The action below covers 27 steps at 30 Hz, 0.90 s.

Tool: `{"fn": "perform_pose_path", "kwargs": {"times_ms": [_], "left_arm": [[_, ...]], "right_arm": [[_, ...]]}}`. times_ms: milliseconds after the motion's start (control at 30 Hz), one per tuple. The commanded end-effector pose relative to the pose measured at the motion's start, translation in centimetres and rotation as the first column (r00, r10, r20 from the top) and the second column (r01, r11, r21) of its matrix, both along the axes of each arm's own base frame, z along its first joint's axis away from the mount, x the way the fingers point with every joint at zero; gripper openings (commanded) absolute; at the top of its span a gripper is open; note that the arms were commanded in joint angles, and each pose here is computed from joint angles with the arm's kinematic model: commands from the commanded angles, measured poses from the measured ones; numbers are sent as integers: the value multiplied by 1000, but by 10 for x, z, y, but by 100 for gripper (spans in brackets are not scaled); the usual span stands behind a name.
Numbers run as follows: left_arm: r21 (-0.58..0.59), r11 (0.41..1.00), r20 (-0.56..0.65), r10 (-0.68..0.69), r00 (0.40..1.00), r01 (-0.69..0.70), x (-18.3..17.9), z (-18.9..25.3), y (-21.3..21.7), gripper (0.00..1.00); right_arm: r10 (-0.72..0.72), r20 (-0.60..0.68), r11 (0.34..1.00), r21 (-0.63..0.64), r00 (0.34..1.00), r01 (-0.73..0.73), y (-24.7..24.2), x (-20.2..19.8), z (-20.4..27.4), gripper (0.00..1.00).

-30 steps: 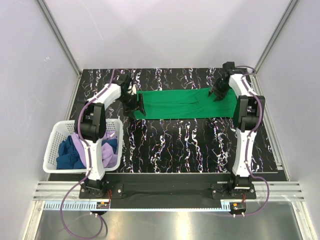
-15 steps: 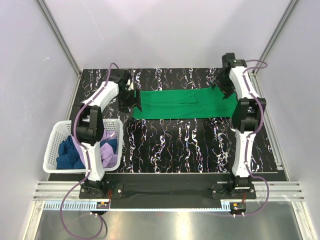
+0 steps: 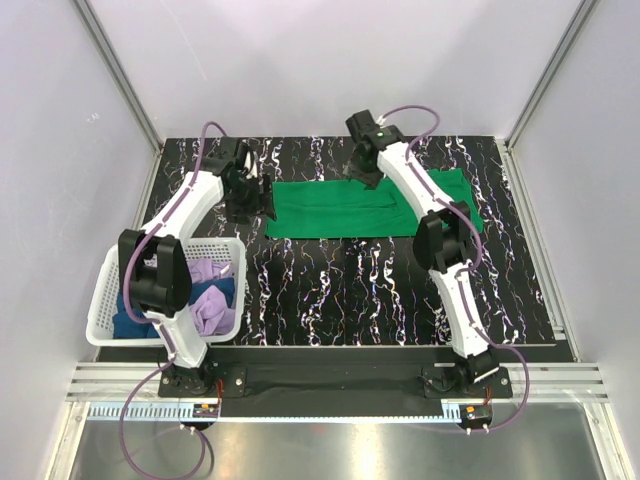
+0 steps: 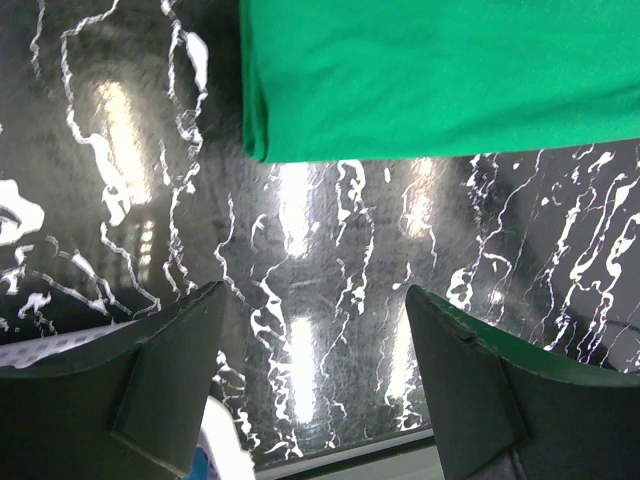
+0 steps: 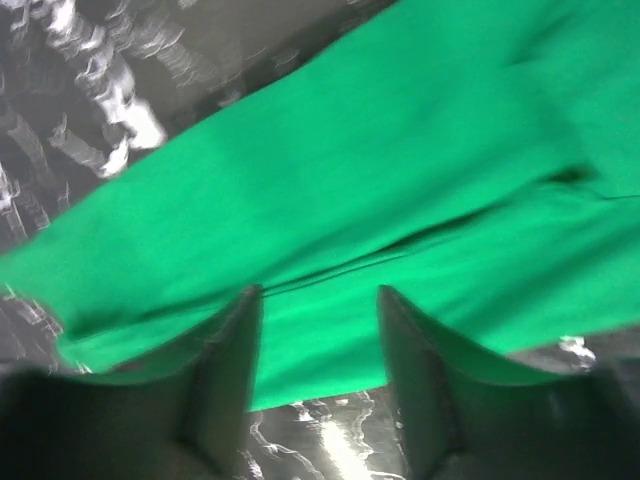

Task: Fold and stack the t-shirts
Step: Fold the tshirt

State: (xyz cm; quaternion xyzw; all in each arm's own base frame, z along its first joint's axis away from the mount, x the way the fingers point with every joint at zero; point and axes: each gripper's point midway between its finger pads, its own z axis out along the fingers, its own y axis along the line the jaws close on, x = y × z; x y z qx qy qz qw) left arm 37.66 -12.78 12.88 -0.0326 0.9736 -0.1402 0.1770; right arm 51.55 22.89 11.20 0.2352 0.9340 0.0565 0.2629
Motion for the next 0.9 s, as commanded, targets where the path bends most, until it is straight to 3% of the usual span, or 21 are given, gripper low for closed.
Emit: {"fn": "perform_pose_path", "kwargs": {"times_ms": [0, 33, 67, 133, 233, 267, 433, 533, 567, 733, 867], "left_arm": [[-15, 1000, 64, 26, 998, -25, 3, 12, 7, 76], [-18, 1000, 67, 26, 997, -25, 2, 15, 7, 76], [-19, 999, 68, 29, 997, -28, 1, 16, 8, 75], [-22, 999, 70, 31, 997, -29, 0, 17, 8, 75], [-42, 999, 64, 23, 998, -20, 2, 15, 4, 78], [-66, 998, 39, 6, 999, -3, 4, 8, -2, 79], [-155, 988, 4, 5, 1000, -5, 30, -4, -24, 79], [-195, 981, 18, 15, 1000, -11, 56, -14, -36, 73], [-182, 983, 9, 27, 1000, -25, 61, -20, -35, 72], [-127, 990, -11, 62, 998, -63, 74, -50, -28, 70], [-16, 995, -6, 97, 995, -97, 81, -58, -10, 72]], "right_arm": [[211, 78, 975, 58, 974, -216, 58, 1, 0, 43], [260, 94, 962, 62, 961, -266, 74, -1, -4, 32], [360, 96, 926, 86, 928, -368, 99, -15, -6, 29], [428, 111, 893, 101, 897, -438, 121, -23, -8, 28], [469, 79, 869, 133, 880, -476, 134, -36, -14, 35], [467, 81, 871, 128, 880, -474, 132, -37, -9, 43], [488, 54, 867, 82, 871, -491, 106, -59, 22, 52], [505, 4, 860, 77, 863, -504, 88, -79, 13, 53], [497, 27, 864, 74, 867, -498, 81, -84, 29, 53], [449, -25, 888, 124, 893, -443, 38, -120, 20, 53], [397, 31, 905, 153, 917, -397, 4, -145, 50, 53]]}}
